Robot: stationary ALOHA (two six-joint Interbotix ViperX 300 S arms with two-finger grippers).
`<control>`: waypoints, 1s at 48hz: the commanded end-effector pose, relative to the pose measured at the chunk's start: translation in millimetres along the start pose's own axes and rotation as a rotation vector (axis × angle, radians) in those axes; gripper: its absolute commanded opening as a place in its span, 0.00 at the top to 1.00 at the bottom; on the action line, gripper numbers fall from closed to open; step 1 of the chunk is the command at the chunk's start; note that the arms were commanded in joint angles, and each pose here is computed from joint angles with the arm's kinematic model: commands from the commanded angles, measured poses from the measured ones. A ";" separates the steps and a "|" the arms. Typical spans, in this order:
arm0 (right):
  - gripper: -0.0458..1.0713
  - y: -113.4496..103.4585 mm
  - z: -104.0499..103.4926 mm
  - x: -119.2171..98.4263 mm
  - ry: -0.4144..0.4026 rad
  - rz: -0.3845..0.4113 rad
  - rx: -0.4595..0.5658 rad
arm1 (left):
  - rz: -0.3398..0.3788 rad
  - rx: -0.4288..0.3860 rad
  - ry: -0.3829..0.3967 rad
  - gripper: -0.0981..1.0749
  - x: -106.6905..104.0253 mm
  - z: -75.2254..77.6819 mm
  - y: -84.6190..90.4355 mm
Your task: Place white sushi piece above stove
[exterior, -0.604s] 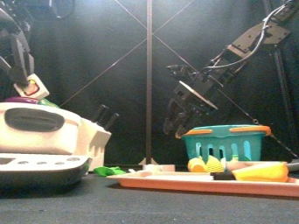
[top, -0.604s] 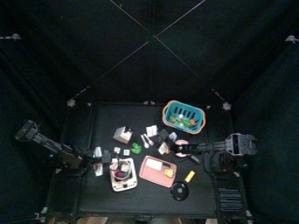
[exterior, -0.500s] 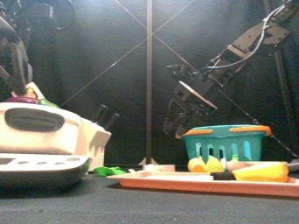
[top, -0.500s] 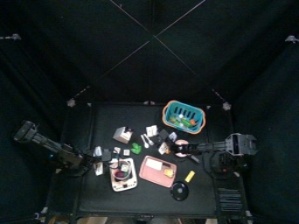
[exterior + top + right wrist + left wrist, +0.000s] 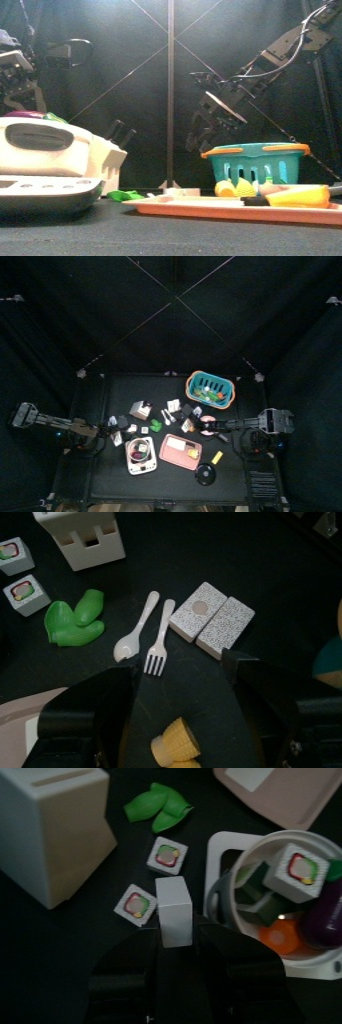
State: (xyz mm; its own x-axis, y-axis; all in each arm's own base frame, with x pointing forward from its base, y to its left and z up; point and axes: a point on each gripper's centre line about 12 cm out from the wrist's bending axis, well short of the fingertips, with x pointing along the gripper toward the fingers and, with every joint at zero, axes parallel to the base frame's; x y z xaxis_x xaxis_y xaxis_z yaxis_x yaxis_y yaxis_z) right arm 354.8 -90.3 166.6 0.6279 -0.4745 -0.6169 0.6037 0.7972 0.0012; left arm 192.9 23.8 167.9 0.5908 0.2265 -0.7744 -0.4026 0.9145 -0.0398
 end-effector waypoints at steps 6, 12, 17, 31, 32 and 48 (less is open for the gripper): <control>0.11 -2.8 5.4 -5.3 -0.018 0.000 0.011 | -0.085 -0.026 -0.100 0.40 3.0 9.9 -3.5; 0.11 -3.7 4.1 -5.0 -0.014 -0.003 0.016 | -0.095 -0.044 -0.107 0.40 9.0 6.9 -0.5; 0.11 -3.8 4.0 -5.0 -0.013 -0.003 0.018 | -0.088 -0.065 -0.082 0.38 16.1 1.5 2.4; 0.11 -4.0 3.4 -5.0 -0.012 -0.004 0.017 | -0.068 -0.085 -0.042 0.20 25.2 -1.1 5.4; 0.11 -4.0 3.4 -5.0 -0.012 -0.004 0.017 | -0.067 -0.086 -0.042 0.19 25.2 -1.0 5.7; 0.11 -4.7 2.9 -4.8 -0.010 -0.005 0.017 | -0.068 -0.090 -0.057 0.11 24.0 5.3 5.2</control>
State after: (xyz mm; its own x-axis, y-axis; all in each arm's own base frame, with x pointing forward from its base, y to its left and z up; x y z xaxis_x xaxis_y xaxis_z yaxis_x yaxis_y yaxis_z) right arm 349.5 -90.7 160.6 0.6131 -0.4744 -0.6317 0.6100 0.7924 -0.0030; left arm 201.0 34.3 143.5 0.6338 0.1834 -0.7514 -0.4235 0.8952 -0.1388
